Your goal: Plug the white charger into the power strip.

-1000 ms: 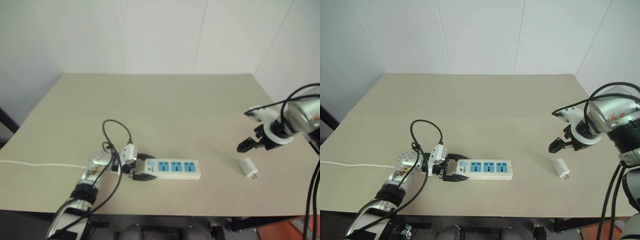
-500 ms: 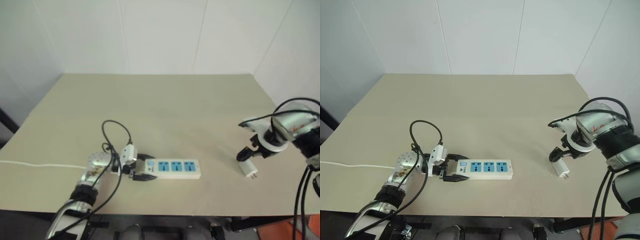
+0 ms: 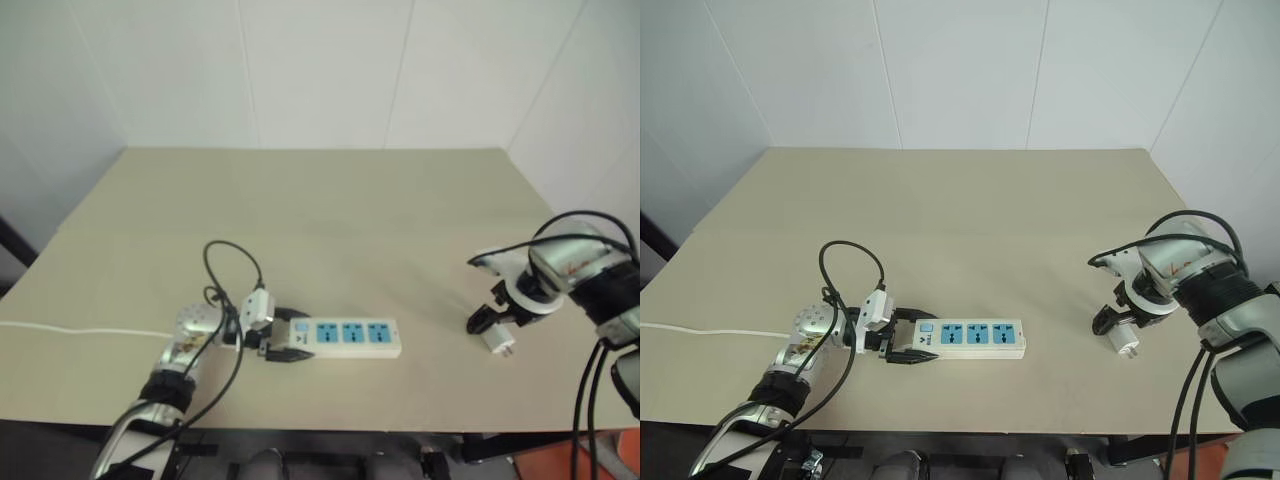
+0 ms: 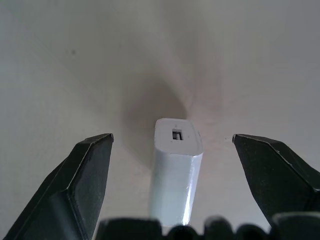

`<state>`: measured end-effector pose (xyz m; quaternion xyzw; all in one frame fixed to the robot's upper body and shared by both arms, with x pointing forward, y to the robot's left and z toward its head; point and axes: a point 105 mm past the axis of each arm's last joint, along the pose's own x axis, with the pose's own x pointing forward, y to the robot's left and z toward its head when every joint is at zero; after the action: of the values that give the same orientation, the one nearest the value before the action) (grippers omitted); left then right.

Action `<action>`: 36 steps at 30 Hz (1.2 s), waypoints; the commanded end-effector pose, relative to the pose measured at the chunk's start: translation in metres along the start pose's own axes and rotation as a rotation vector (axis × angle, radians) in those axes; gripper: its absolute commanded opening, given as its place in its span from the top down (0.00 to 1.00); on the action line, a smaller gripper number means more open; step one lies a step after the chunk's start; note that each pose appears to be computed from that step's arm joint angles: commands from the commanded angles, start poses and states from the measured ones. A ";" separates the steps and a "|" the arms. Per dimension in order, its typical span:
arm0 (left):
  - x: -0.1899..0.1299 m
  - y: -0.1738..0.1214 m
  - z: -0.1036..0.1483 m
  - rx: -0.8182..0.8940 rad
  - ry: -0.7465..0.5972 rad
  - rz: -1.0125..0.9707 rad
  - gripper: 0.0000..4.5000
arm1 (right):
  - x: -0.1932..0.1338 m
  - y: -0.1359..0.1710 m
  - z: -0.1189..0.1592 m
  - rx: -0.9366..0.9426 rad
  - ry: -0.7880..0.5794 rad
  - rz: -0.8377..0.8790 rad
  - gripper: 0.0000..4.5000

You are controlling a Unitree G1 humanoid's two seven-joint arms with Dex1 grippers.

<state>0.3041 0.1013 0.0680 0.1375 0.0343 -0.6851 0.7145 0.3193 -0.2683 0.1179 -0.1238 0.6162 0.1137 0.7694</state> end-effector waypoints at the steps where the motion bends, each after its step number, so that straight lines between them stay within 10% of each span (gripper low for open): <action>1: 0.005 -0.013 -0.018 -0.057 0.068 -0.056 0.27 | -0.003 -0.002 0.001 0.025 -0.023 0.004 0.00; 22: 0.003 -0.015 -0.021 -0.054 0.089 -0.060 0.27 | 0.010 0.006 0.004 0.100 -0.021 0.026 0.00; 33: 0.001 -0.015 -0.021 -0.062 0.090 -0.059 0.27 | 0.009 0.010 0.006 0.063 -0.042 0.037 0.73; 36: 0.001 -0.014 -0.021 -0.063 0.090 -0.058 0.27 | 0.008 0.010 0.007 0.053 -0.059 0.039 0.74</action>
<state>0.3047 0.1058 0.0671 0.1424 0.0419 -0.6815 0.7166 0.3229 -0.2593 0.1076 -0.0891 0.6080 0.1042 0.7820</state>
